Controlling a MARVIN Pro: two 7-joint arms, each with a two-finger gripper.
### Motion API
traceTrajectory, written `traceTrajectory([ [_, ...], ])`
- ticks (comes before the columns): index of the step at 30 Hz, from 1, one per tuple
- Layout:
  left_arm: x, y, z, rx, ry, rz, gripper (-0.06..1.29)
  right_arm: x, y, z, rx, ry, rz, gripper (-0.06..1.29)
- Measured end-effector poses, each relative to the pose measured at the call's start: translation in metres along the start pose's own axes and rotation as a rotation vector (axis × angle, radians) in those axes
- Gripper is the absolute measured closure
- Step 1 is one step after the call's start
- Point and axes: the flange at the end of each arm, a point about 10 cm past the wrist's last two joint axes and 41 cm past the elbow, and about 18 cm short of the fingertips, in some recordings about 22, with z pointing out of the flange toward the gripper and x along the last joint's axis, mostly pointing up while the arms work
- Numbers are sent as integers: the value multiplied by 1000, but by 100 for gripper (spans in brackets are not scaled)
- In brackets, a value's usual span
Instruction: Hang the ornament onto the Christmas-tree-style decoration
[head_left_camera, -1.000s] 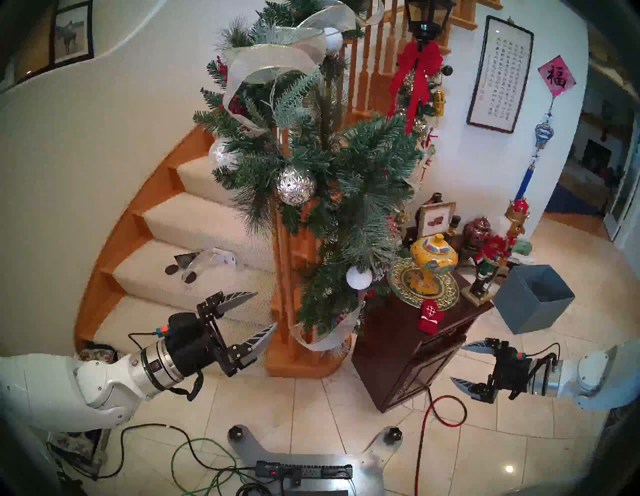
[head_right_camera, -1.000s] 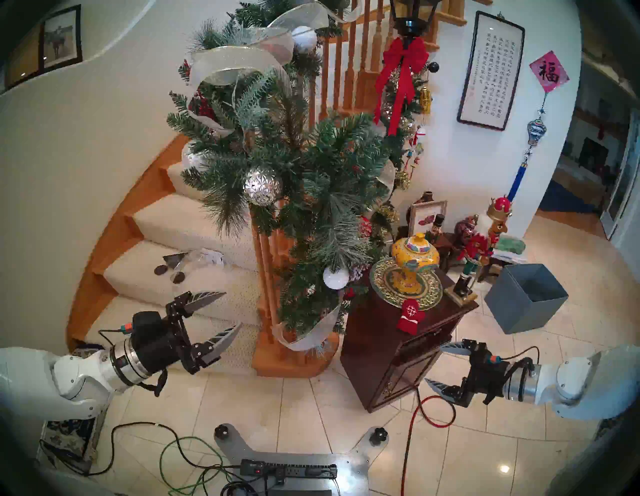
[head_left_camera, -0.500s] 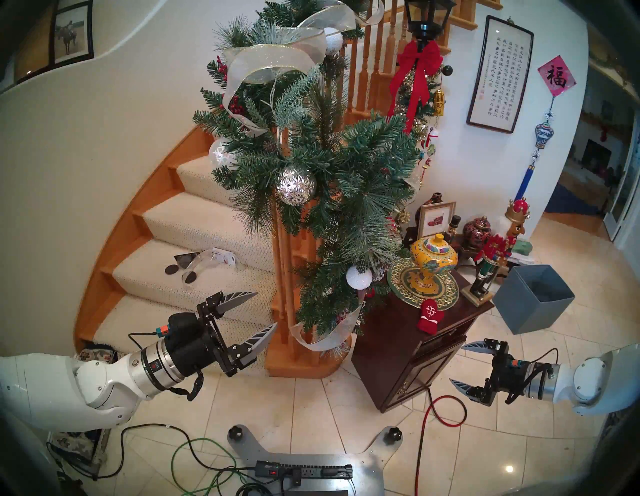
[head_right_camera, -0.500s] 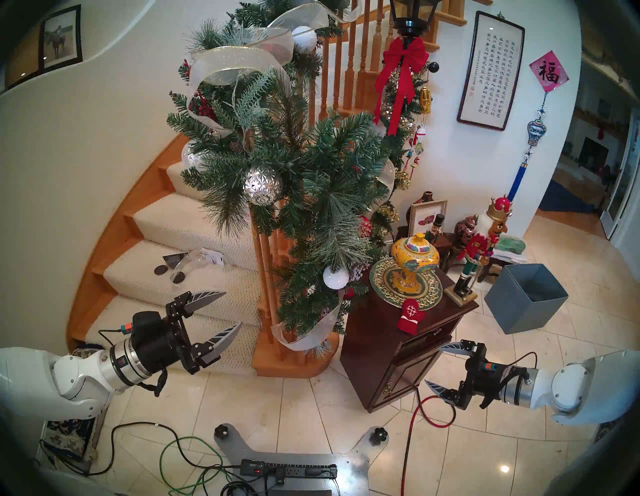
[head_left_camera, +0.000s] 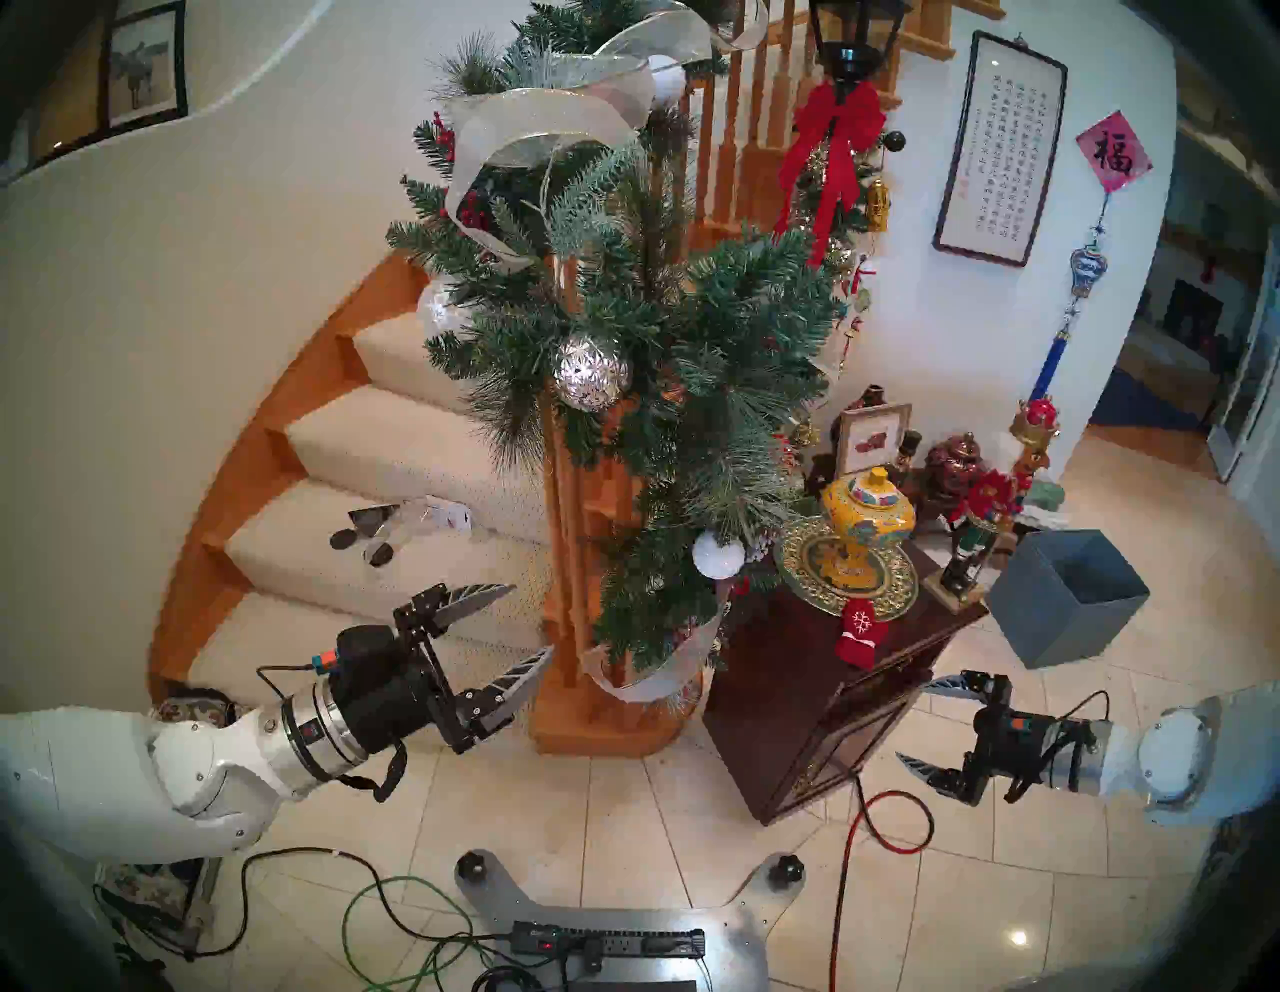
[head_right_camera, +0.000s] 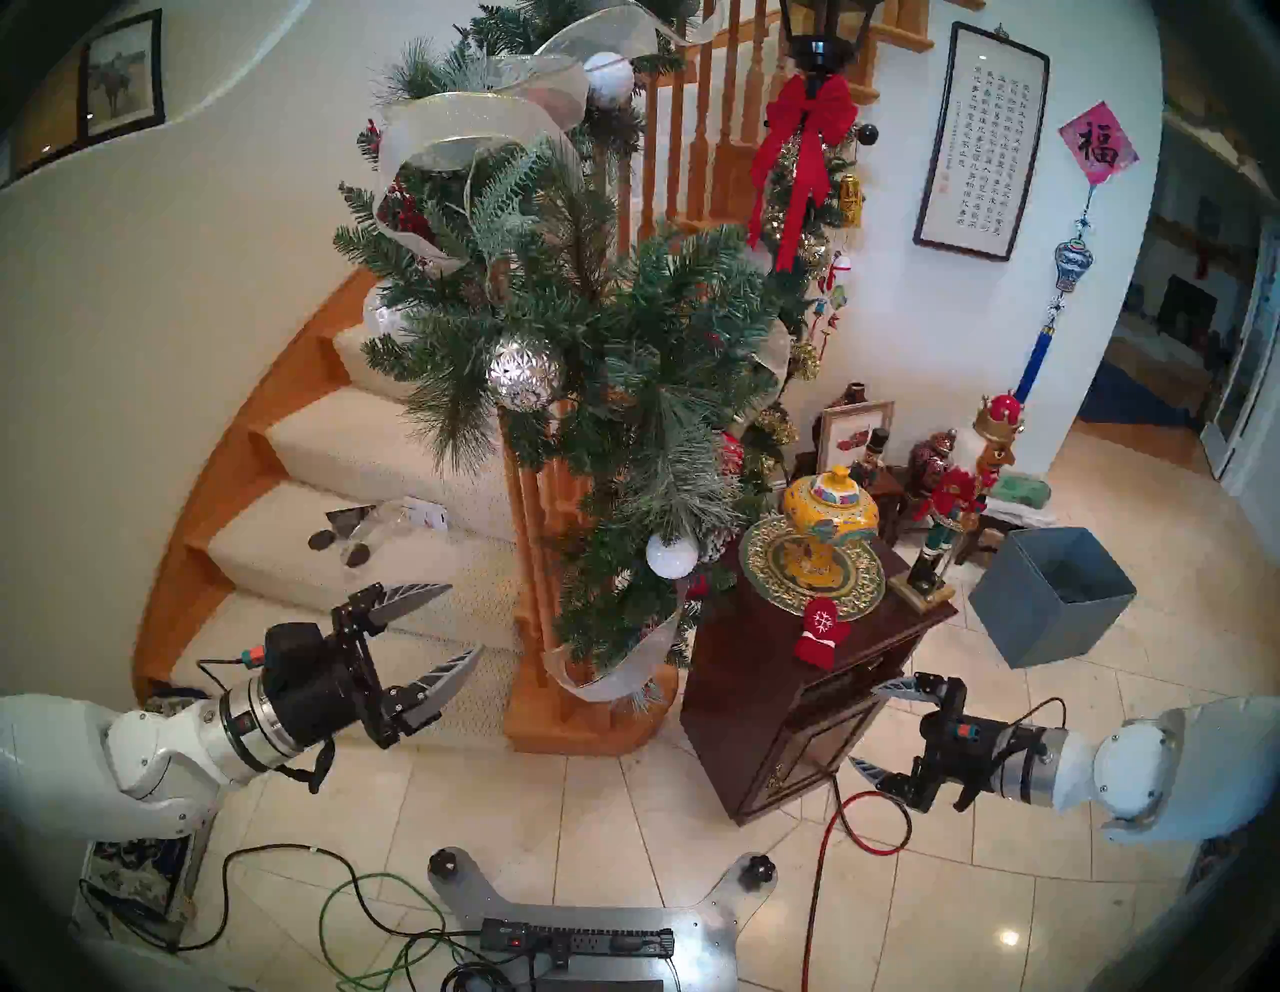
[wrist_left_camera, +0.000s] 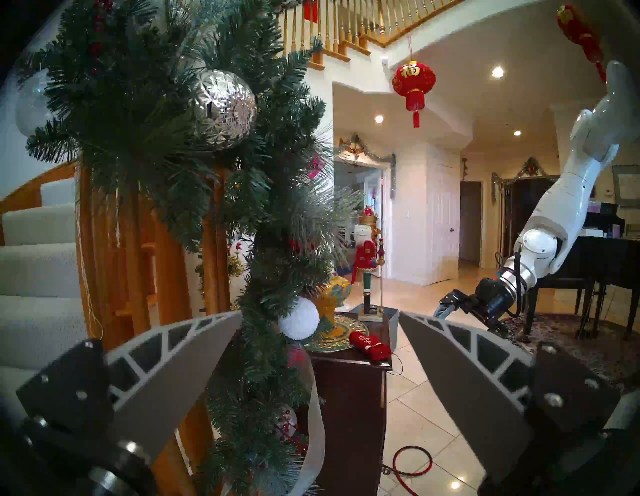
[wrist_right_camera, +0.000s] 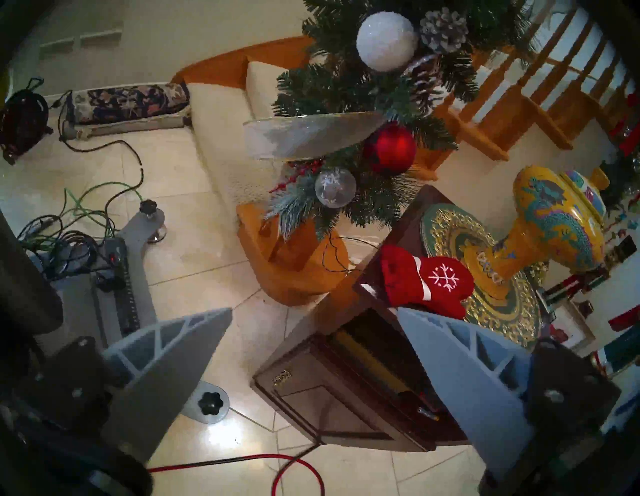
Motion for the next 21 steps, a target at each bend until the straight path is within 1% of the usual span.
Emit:
traceTrajectory([
  [10,0,0,0,0,0,0,0,6,-2,6,20,-20,-28,-2],
  [21,0,0,0,0,0,0,0,15,-1,14,16,-34,-53,-2],
])
